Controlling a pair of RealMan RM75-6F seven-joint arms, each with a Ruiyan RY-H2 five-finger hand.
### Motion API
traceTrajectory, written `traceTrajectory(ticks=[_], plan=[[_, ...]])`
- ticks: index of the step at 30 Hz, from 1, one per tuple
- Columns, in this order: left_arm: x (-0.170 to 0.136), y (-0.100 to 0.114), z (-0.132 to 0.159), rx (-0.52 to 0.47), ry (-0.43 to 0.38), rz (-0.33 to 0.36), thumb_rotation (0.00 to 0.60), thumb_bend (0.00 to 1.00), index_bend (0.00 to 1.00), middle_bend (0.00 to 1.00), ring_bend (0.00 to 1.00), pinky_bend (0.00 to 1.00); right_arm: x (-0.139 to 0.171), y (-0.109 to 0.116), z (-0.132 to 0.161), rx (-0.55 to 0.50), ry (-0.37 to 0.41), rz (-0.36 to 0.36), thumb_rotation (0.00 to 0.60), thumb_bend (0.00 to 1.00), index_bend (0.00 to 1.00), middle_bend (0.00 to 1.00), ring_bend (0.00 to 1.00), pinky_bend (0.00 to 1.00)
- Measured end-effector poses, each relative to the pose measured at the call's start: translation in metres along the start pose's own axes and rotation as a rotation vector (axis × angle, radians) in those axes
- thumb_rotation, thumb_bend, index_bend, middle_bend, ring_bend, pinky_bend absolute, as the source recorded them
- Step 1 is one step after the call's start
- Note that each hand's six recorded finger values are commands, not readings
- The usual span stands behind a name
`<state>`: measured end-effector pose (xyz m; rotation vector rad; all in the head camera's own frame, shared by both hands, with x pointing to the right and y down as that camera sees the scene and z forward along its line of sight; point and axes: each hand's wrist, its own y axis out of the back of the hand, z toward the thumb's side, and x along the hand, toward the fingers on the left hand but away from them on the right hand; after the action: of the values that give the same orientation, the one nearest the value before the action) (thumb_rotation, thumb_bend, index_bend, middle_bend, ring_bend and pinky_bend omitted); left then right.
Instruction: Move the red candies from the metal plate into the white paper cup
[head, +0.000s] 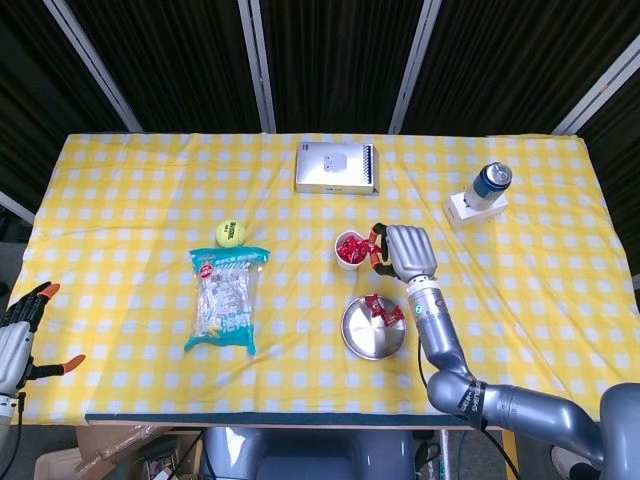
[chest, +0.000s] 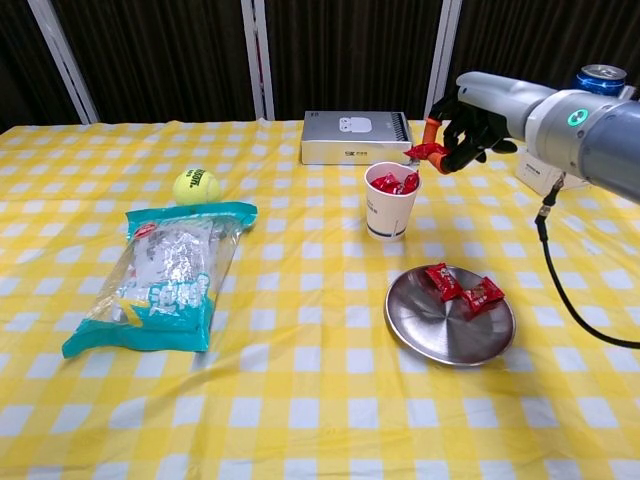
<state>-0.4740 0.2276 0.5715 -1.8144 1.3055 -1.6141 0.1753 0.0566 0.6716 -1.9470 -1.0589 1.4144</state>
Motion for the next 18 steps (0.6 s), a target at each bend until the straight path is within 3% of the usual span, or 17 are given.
traceTrajectory(ticks=[4,7,13,18], plan=[[0.001,0.000,-0.001,-0.006,0.006,-0.004,0.600,0.01,0.00,0.00,0.00,0.00,-0.011,-0.007,0.004,0.015,-0.004,0.008,0.600,0.49,0.51,0.69,0.75,0.91],[0.001,0.000,-0.001,-0.010,0.008,-0.007,0.600,0.01,0.00,0.00,0.00,0.00,-0.016,-0.012,0.006,0.027,-0.007,0.013,0.600,0.40,0.48,0.69,0.75,0.91],[0.001,0.001,-0.001,-0.016,0.010,-0.009,0.600,0.01,0.00,0.00,0.00,0.00,-0.021,-0.020,0.011,0.055,-0.001,0.012,0.600,0.36,0.37,0.69,0.75,0.91],[-0.001,0.002,-0.003,-0.017,0.010,-0.007,0.600,0.01,0.00,0.00,0.00,0.00,-0.019,-0.019,0.013,0.056,0.002,-0.002,0.600,0.36,0.34,0.69,0.75,0.91]])
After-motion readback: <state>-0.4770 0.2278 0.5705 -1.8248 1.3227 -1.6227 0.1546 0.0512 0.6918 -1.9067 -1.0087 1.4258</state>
